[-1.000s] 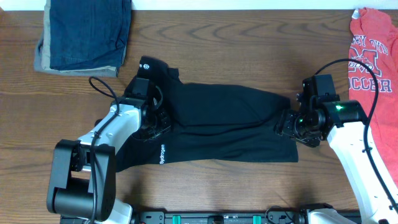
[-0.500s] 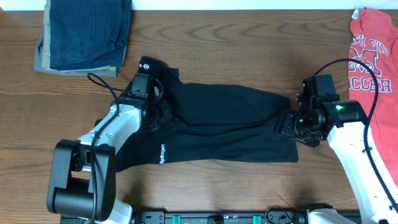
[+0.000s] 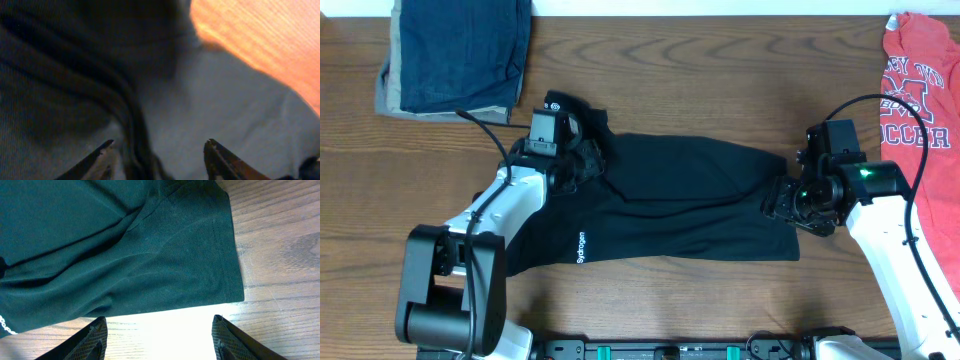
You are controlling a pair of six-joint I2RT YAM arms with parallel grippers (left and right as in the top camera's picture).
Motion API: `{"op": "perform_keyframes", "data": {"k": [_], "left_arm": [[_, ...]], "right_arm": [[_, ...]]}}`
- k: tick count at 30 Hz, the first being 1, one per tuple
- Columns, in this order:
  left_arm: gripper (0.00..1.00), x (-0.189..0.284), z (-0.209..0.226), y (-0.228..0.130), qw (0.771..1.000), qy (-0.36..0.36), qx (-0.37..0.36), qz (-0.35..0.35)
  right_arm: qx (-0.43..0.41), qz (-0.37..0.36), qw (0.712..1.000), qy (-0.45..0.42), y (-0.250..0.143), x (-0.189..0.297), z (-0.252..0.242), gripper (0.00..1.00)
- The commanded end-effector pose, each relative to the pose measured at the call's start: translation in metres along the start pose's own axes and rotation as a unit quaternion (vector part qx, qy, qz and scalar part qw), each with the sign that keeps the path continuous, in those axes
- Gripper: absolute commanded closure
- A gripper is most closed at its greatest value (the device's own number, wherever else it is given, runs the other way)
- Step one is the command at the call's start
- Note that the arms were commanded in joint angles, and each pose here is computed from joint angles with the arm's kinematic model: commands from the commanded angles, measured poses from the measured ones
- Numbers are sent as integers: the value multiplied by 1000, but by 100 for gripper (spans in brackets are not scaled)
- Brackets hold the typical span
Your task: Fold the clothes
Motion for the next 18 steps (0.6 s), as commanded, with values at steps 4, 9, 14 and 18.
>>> {"op": "perform_keyframes", "data": {"k": [4, 9, 14, 18], "left_arm": [[29, 52, -39, 57, 990, -18, -68, -121], [26, 79, -50, 91, 975, 12, -112, -190], [27, 93, -32, 115, 964, 58, -138, -222], [25, 87, -10, 129, 962, 86, -152, -212]], "right_arm": [[17, -5, 1000, 0, -1, 1, 3, 32], [17, -11, 1000, -9, 0, 1, 1, 28], [17, -16, 1000, -11, 1, 1, 1, 27], [18, -20, 1000, -8, 3, 1, 2, 27]]}}
Point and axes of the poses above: each gripper's point midway between its finger pads, its own x axis back along the fingers, its own z axis along the line the jaws close on, y = z × x, the point moved 8 cm from there along x, back along the fingers, and after that the axes turned 8 degrees about -x, right-handed, at the moved point
